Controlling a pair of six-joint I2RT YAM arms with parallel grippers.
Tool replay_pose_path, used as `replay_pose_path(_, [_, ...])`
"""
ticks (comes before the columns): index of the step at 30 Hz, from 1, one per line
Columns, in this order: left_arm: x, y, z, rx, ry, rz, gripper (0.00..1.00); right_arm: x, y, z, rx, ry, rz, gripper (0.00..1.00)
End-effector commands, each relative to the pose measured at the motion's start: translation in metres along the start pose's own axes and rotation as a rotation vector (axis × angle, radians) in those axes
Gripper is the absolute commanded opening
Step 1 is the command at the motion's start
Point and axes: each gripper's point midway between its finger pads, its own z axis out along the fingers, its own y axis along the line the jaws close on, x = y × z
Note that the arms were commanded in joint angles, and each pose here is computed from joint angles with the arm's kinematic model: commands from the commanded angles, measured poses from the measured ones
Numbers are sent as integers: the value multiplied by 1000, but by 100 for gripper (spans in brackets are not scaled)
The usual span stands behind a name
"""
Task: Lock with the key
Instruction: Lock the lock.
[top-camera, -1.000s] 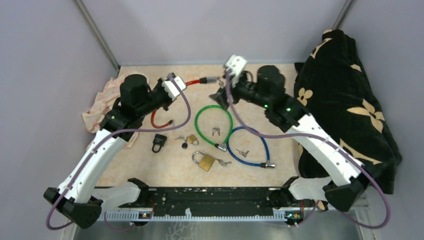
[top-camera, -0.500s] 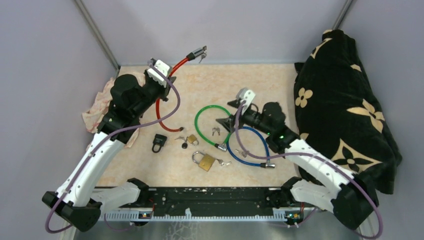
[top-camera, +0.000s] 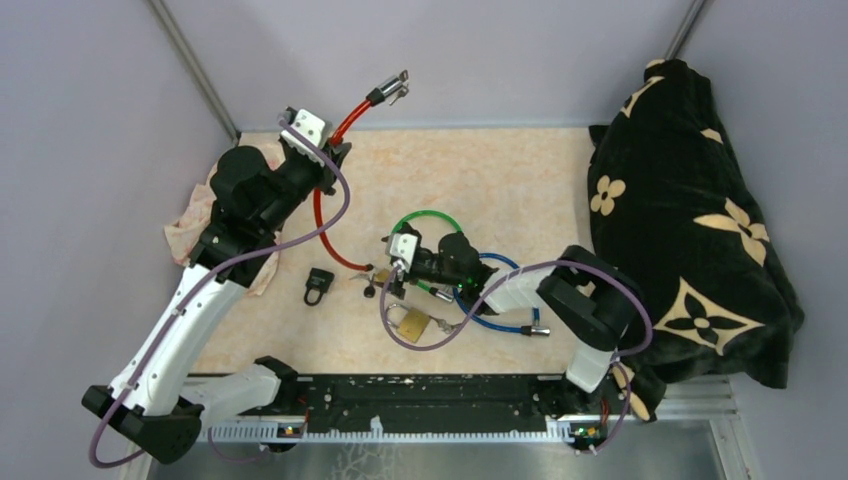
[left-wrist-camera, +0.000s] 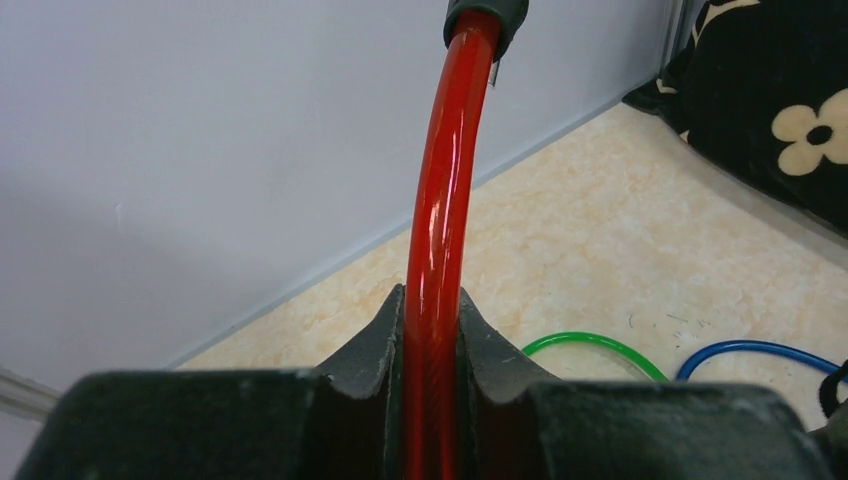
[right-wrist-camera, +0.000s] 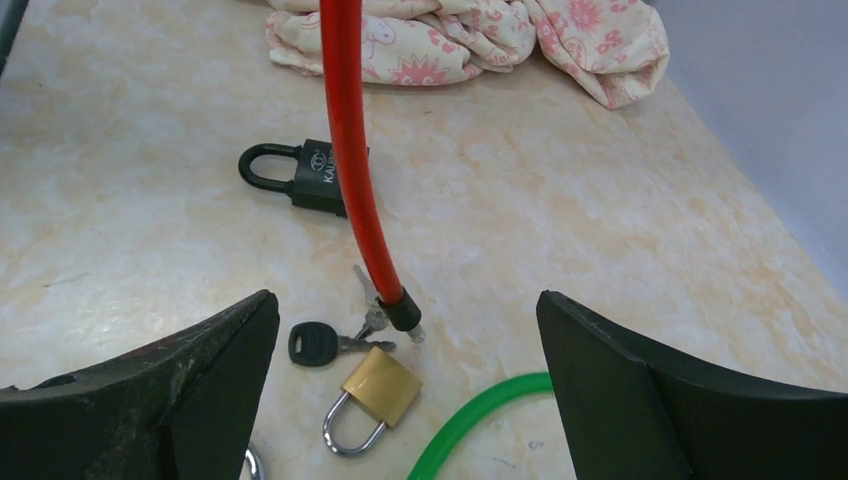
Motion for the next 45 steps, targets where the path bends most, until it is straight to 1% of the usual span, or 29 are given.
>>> replay_pose_path(1, [-51, 9, -10, -27, -154, -8, 0, -34, 0, 32, -44, -135, -154, 97])
replay_pose_path(4, [-53, 12, -11, -42, -166, 1, 0, -26, 2, 37, -20, -138, -76, 96])
replay_pose_path(6, [-53, 16, -11, -64, -171, 3, 0, -34, -9, 29, 69, -171, 13, 95])
replay_pose_path(8, [-58, 18, -10, -73, -199, 20, 0, -38, -18, 19, 137, -173, 82, 95])
replay_pose_path(11, [-80, 23, -7, -100, -311, 43, 0, -38, -34, 6, 250, -141, 219, 96])
replay_pose_path(14, [-107, 23, -10, -105, -471, 88, 0, -33, -51, -1, 363, -118, 535, 96])
replay_pose_path(16, [-124, 26, -14, -131, -567, 122, 0, -31, -75, -11, 486, -141, 796, 97])
replay_pose_path(17, [-134, 29, -16, -148, -612, 142, 0, -32, -88, -16, 535, -160, 900, 98])
replay_pose_path(20, [-156, 33, -24, -197, -751, 213, 0, -46, -123, -28, 659, -222, 1128, 98])
replay_pose_path(22, [-167, 29, -28, -205, -830, 271, 0, -51, -135, -30, 723, -255, 1312, 98])
replay_pose_path(24, [-173, 23, -28, -197, -889, 309, 0, -57, -135, -23, 713, -311, 1522, 94])
replay_pose_path(26, [-177, 13, -26, -176, -929, 339, 0, -59, -131, -12, 676, -335, 1721, 91])
replay_pose_path(29, [-178, 3, -23, -157, -963, 355, 0, -62, -131, 5, 627, -373, 1926, 90])
replay_pose_path(32, [-175, -4, -18, -138, -967, 354, 0, -67, -142, 16, 586, -462, 2050, 90])
replay_pose_path(34, [-172, -8, -16, -130, -967, 351, 0, -69, -154, 22, 576, -520, 2071, 90])
replay_pose_path(37, [-168, -11, -15, -120, -962, 342, 0, -60, -162, 37, 580, -535, 2113, 91])
replay_pose_path(40, [-164, -14, -16, -112, -958, 330, 0, -61, -173, 45, 542, -596, 2158, 93])
replay_pose_path(45, [-156, -15, -18, -107, -931, 312, 0, -51, -187, 39, 581, -656, 2171, 93])
